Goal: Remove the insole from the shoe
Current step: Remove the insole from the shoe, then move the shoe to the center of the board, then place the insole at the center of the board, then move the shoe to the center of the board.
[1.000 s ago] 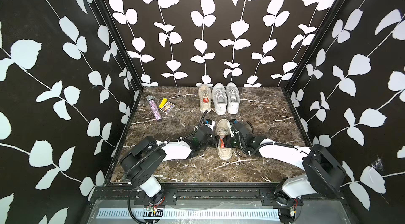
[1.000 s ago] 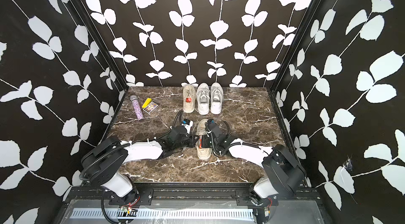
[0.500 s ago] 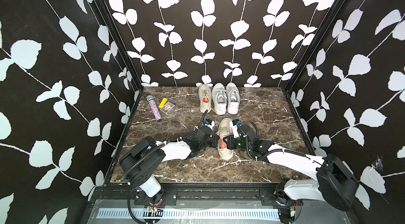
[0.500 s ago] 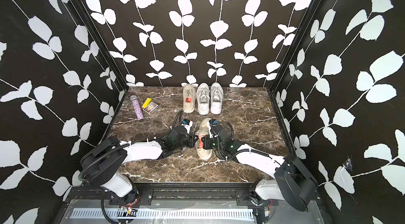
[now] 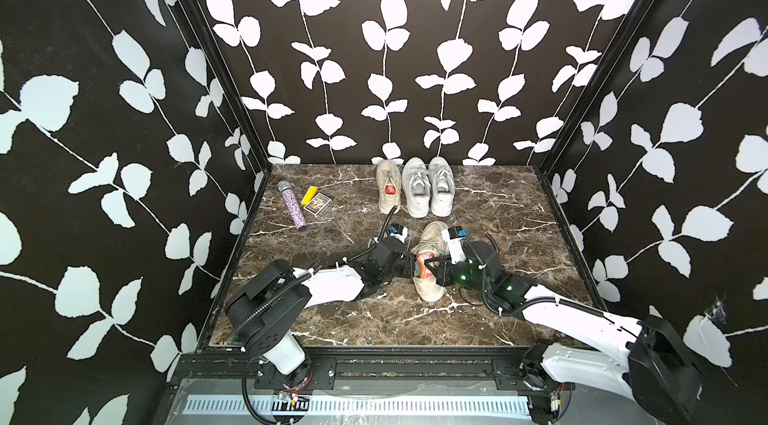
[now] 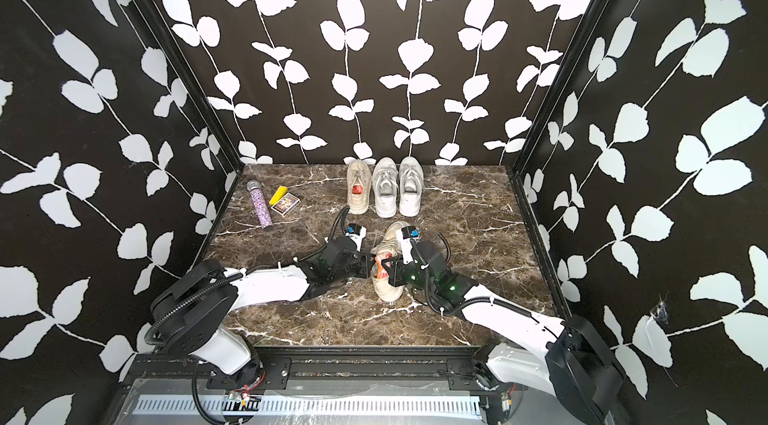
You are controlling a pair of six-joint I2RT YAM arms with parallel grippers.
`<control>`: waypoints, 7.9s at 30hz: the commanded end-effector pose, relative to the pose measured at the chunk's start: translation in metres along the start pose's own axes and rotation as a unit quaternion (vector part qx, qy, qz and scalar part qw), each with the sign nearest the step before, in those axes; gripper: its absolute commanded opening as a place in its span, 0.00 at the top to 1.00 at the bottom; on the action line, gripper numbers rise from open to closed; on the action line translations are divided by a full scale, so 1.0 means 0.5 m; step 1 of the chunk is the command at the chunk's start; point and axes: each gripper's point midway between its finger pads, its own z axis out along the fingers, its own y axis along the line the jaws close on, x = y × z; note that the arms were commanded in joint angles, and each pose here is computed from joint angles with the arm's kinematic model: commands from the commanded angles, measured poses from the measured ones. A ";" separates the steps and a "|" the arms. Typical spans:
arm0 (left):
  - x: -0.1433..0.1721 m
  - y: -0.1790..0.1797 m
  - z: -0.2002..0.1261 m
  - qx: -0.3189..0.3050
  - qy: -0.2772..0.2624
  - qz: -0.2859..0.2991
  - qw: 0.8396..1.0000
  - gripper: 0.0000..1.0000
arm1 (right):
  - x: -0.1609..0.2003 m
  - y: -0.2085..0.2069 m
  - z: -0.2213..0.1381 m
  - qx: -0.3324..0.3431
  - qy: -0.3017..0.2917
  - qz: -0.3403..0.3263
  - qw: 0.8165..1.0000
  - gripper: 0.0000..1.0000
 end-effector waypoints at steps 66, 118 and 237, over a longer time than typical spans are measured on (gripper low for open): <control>-0.004 0.515 -0.454 -0.426 0.042 -0.116 0.896 1.00 | -0.038 -0.127 -0.018 0.199 -0.033 0.005 0.979 1.00; -0.231 0.162 -0.134 -0.153 -0.042 0.035 0.987 0.35 | -0.044 -0.225 -0.144 0.351 -0.029 -0.025 0.935 0.11; 0.028 -0.096 -0.052 0.064 0.023 -0.021 0.997 0.77 | -0.004 -0.073 0.036 0.168 0.088 0.042 0.981 0.57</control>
